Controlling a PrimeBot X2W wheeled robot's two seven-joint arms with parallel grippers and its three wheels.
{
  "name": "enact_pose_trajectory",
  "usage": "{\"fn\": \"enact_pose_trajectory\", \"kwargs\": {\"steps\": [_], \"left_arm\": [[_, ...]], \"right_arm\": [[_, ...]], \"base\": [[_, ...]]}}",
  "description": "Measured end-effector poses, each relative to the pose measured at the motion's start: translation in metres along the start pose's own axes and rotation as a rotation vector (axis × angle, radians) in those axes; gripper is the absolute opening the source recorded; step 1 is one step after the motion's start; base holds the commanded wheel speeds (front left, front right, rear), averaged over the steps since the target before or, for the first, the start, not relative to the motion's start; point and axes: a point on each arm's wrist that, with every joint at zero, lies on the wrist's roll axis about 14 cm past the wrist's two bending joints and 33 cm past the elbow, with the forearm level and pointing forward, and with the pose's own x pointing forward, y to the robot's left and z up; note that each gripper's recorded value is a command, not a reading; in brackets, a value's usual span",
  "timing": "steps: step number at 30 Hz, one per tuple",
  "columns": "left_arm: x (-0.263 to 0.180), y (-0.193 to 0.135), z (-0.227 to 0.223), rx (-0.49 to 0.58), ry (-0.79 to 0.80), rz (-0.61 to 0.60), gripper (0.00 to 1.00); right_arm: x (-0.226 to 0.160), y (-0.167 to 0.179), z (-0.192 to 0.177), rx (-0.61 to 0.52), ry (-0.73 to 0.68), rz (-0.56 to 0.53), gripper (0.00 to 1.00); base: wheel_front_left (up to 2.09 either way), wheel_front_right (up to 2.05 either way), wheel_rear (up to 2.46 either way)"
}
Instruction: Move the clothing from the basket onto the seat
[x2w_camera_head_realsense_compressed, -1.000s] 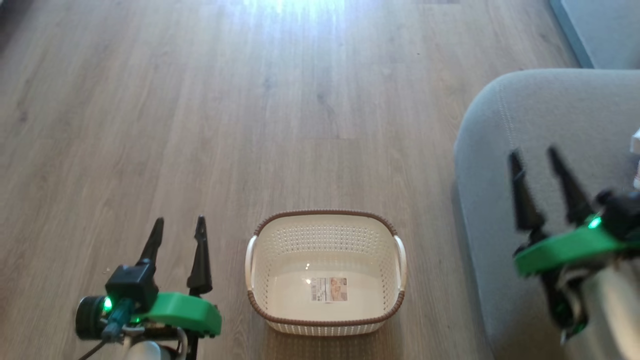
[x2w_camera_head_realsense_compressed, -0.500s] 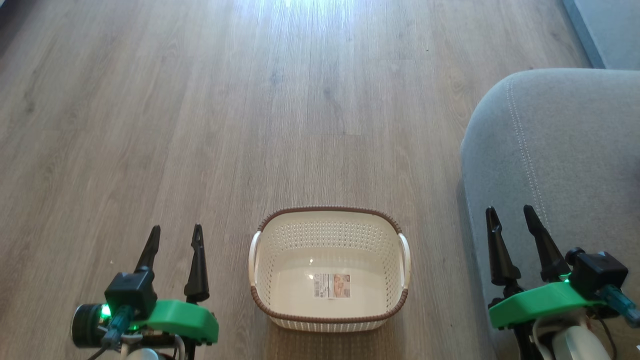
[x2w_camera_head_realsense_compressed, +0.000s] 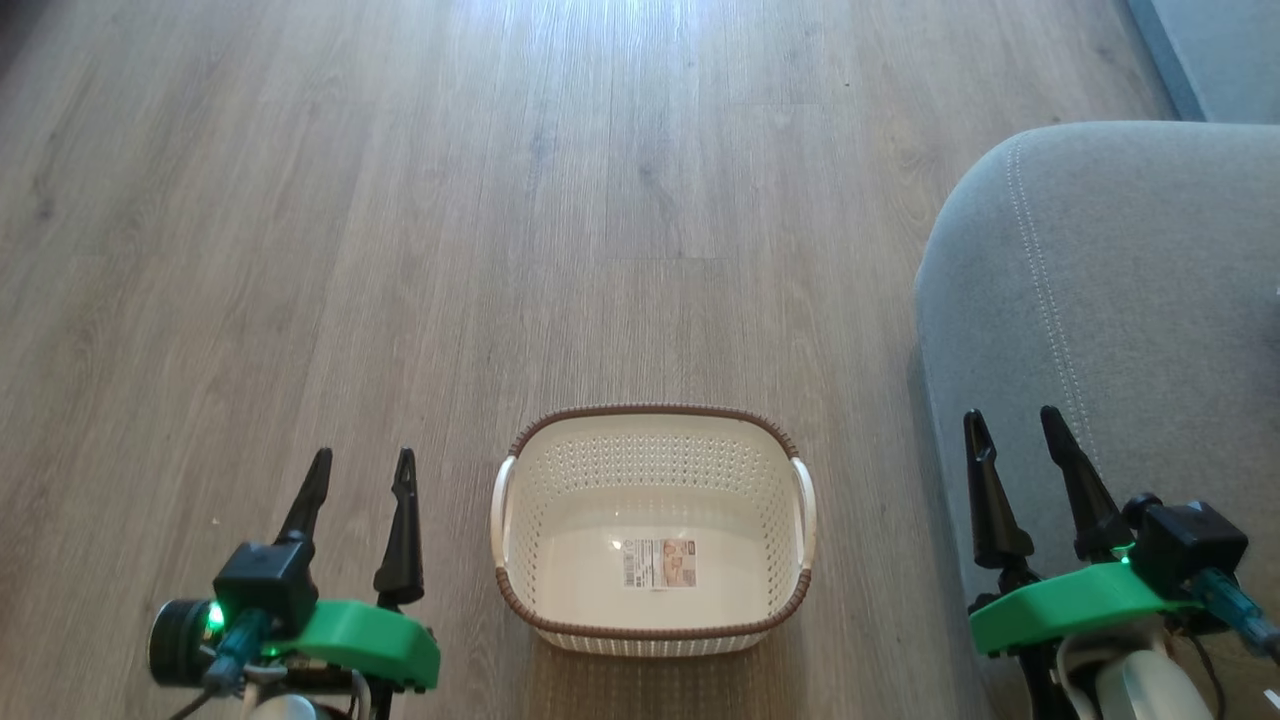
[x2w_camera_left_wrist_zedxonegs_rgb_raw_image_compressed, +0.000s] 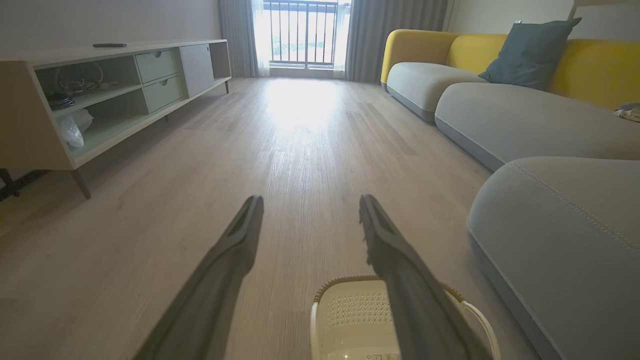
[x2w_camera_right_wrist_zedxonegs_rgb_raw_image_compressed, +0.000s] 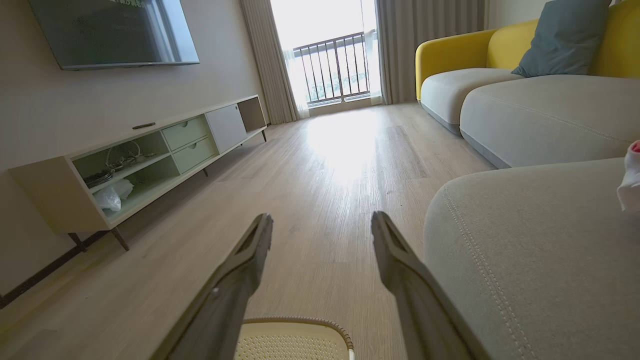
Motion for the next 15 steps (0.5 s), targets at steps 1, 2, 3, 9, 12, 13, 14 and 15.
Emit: {"fn": "enact_pose_trajectory", "kwargs": {"steps": [1,2,3,9,12,13,14,15], "left_arm": [[0.0,-0.001,0.0,-0.008,0.0,-0.003,1.0],[0.0,-0.002,0.0,-0.02,0.0,-0.014,1.0],[0.0,-0.003,0.0,-0.027,0.0,-0.016,1.0],[0.001,-0.009,0.001,-0.048,-0.002,-0.057,1.0],[0.001,-0.012,0.001,-0.058,-0.001,-0.075,1.0],[0.001,-0.013,0.001,-0.067,-0.002,-0.083,1.0],[0.001,-0.013,0.001,-0.08,-0.002,-0.088,1.0],[0.002,-0.014,0.002,-0.088,-0.003,-0.091,1.0]], "right_arm": [[0.0,0.0,0.0,0.001,-0.001,-0.001,1.0],[-0.001,0.0,0.001,0.002,-0.003,-0.002,1.0],[-0.001,0.0,0.001,0.002,-0.004,-0.004,1.0],[-0.002,-0.001,0.003,0.002,-0.011,-0.008,1.0],[-0.002,-0.002,0.003,0.002,-0.01,-0.011,1.0],[-0.002,-0.002,0.003,0.002,-0.01,-0.011,1.0],[-0.002,-0.002,0.003,0.002,-0.009,-0.012,1.0],[-0.002,-0.002,0.002,0.002,-0.008,-0.012,1.0]], "base": [[0.0,0.0,0.0],[0.0,0.0,0.0],[0.0,0.0,0.0],[0.0,0.0,0.0],[0.0,0.0,0.0],[0.0,0.0,0.0],[0.0,0.0,0.0],[0.0,0.0,0.0]]}}
